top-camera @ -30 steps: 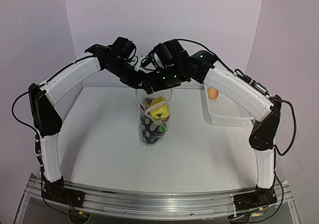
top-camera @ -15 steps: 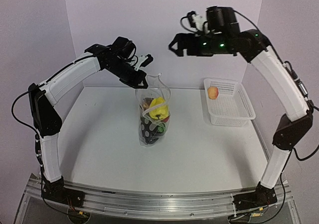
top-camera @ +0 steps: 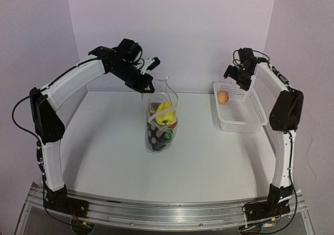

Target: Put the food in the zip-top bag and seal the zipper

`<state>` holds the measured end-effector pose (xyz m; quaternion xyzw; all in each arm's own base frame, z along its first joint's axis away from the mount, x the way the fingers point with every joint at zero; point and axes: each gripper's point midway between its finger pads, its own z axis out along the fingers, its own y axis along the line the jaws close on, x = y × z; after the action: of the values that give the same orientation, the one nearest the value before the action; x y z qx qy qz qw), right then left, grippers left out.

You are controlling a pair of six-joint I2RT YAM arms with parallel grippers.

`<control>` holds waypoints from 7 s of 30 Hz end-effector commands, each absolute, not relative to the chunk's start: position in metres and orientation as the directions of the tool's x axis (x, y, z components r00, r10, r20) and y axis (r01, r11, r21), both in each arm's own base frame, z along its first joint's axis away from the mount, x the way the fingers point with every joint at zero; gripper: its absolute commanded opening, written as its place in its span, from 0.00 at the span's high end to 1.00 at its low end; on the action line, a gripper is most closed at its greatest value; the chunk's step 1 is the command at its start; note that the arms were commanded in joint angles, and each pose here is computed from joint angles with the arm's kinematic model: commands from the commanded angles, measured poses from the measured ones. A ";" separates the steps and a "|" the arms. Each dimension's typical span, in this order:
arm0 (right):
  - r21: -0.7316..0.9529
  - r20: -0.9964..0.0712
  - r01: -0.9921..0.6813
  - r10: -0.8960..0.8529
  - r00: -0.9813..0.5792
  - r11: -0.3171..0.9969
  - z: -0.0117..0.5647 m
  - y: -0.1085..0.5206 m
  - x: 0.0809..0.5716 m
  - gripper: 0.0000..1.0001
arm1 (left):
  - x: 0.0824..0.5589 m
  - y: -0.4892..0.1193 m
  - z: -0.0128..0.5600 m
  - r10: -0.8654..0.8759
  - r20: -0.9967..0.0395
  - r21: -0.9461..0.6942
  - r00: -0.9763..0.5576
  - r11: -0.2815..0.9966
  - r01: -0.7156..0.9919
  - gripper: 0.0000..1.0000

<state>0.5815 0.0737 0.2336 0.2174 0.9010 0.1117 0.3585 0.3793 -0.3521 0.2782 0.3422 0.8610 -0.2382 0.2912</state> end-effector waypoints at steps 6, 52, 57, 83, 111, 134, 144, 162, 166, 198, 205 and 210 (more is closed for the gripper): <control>0.475 -0.513 0.396 0.613 -0.601 0.786 0.160 0.068 0.645 0.03 | 0.376 -0.344 0.295 0.439 -0.693 -0.183 -0.571 0.659 0.729 1.00; 0.286 -0.737 0.057 0.257 -0.626 0.957 0.245 0.096 0.596 0.48 | 0.384 -0.341 0.302 0.444 -0.711 -0.144 -0.545 0.667 0.731 1.00; 0.243 -0.830 -0.346 0.010 -0.558 0.906 0.331 0.217 0.506 0.49 | 0.383 -0.339 0.303 0.443 -0.710 -0.141 -0.547 0.671 0.728 1.00; 0.344 -0.746 -0.563 -0.145 -0.650 0.751 0.286 0.409 0.351 0.54 | 0.372 -0.343 0.314 0.429 -0.722 -0.173 -0.542 0.647 0.742 1.00; 0.119 -0.798 -0.657 -0.321 -0.510 0.745 0.325 0.428 0.325 0.04 | 0.366 -0.347 0.303 0.372 -0.677 -0.330 -0.635 0.618 0.714 1.00; 0.350 -0.673 -0.267 0.044 -0.738 0.898 0.293 0.380 0.334 0.18 | 0.371 -0.340 0.300 0.354 -0.668 -0.346 -0.654 0.631 0.694 1.00; 0.312 -0.648 -0.259 0.005 -0.762 0.914 0.264 0.381 0.346 0.45 | 0.369 -0.339 0.304 0.353 -0.673 -0.343 -0.650 0.630 0.697 1.00; 0.400 -0.642 -0.545 -0.200 -0.740 0.737 0.286 0.378 0.367 1.00 | 0.345 -0.341 0.324 0.387 -0.698 -0.384 -0.602 0.507 0.772 0.61; 0.469 -0.641 -0.608 -0.226 -0.733 0.641 0.298 0.371 0.368 1.00 | 0.335 -0.338 0.336 0.417 -0.726 -0.359 -0.547 0.448 0.819 0.43; 0.621 -0.738 -0.781 -0.383 -0.556 -0.063 0.391 0.374 0.275 1.00 | 0.307 -0.312 0.320 0.557 -0.740 0.354 0.377 -0.153 0.923 0.06; 0.620 -0.715 -0.783 -0.445 -0.539 -0.048 0.369 0.390 0.254 1.00 | 0.306 -0.330 0.341 0.469 -0.776 0.364 0.423 -0.214 0.906 0.01; 0.618 -0.710 -0.785 -0.462 -0.532 -0.046 0.359 0.397 0.254 1.00 | 0.257 -0.335 0.340 0.397 -0.806 0.311 0.438 -0.346 0.885 0.01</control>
<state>0.2610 0.3932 0.3492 -0.4425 0.6965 0.5488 0.1338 0.3016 -0.3305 0.3283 0.7329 0.4815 -0.2719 0.3963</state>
